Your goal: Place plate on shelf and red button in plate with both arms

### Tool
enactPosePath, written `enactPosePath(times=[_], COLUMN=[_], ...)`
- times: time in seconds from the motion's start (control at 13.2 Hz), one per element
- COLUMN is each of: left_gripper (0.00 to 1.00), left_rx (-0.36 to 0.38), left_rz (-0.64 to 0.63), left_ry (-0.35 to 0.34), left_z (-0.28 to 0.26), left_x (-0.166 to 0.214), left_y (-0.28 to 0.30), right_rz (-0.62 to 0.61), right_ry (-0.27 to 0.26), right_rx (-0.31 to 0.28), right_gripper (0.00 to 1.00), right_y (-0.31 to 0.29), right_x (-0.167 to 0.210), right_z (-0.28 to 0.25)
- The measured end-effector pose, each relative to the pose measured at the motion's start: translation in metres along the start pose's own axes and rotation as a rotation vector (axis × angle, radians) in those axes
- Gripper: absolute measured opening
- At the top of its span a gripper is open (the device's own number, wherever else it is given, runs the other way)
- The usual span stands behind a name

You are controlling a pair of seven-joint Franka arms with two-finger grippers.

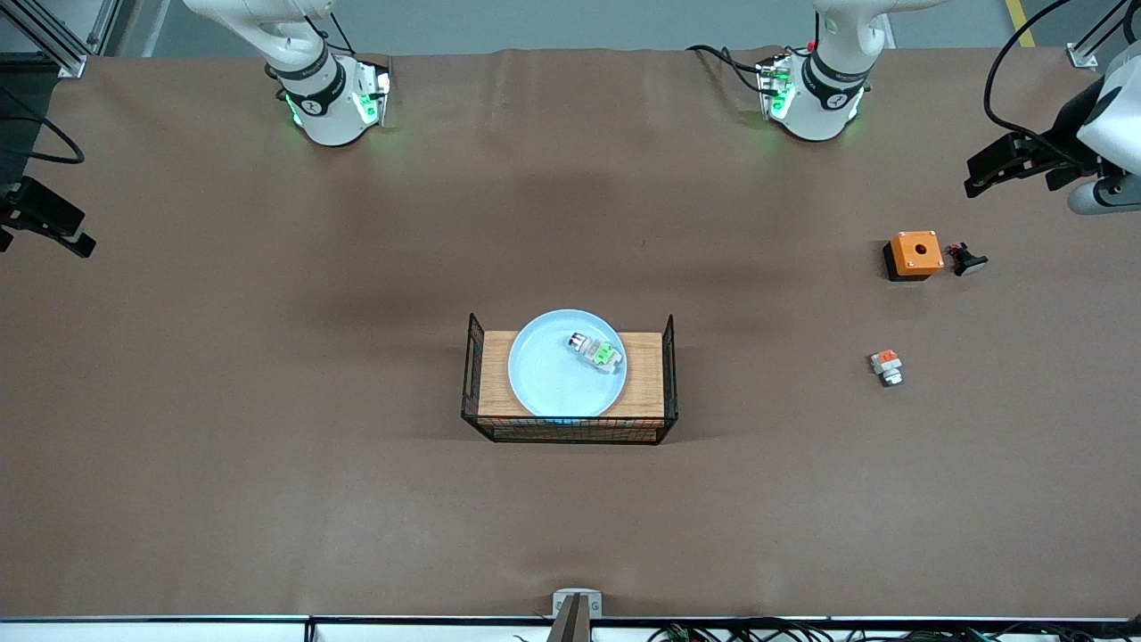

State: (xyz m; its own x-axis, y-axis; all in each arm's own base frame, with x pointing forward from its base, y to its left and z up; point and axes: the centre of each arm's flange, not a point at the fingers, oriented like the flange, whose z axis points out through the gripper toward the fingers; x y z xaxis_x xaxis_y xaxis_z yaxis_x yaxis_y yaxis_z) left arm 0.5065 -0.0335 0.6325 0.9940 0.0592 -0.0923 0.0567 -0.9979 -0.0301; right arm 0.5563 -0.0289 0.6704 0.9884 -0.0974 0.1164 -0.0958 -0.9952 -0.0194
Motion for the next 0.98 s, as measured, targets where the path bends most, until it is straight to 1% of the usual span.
enactPosePath(times=[0.23, 0.53, 0.98], left_gripper=[1.00, 1.00, 1.00], left_rx=[0.004, 0.004, -0.001], left_rz=[0.016, 0.026, 0.022], left_ry=[0.018, 0.053, 0.085], left_z=[0.007, -0.006, -0.021], left_x=[-0.007, -0.016, -0.016], left_y=[0.009, 0.014, 0.012], right_rz=[0.000, 0.000, -0.001], right_ry=[0.000, 0.001, 0.001], right_rx=[0.000, 0.000, 0.000], right_gripper=[1.00, 1.00, 1.00], right_y=[0.000, 0.000, 0.000], right_x=[0.000, 0.000, 0.000], right_z=[0.000, 0.000, 0.000])
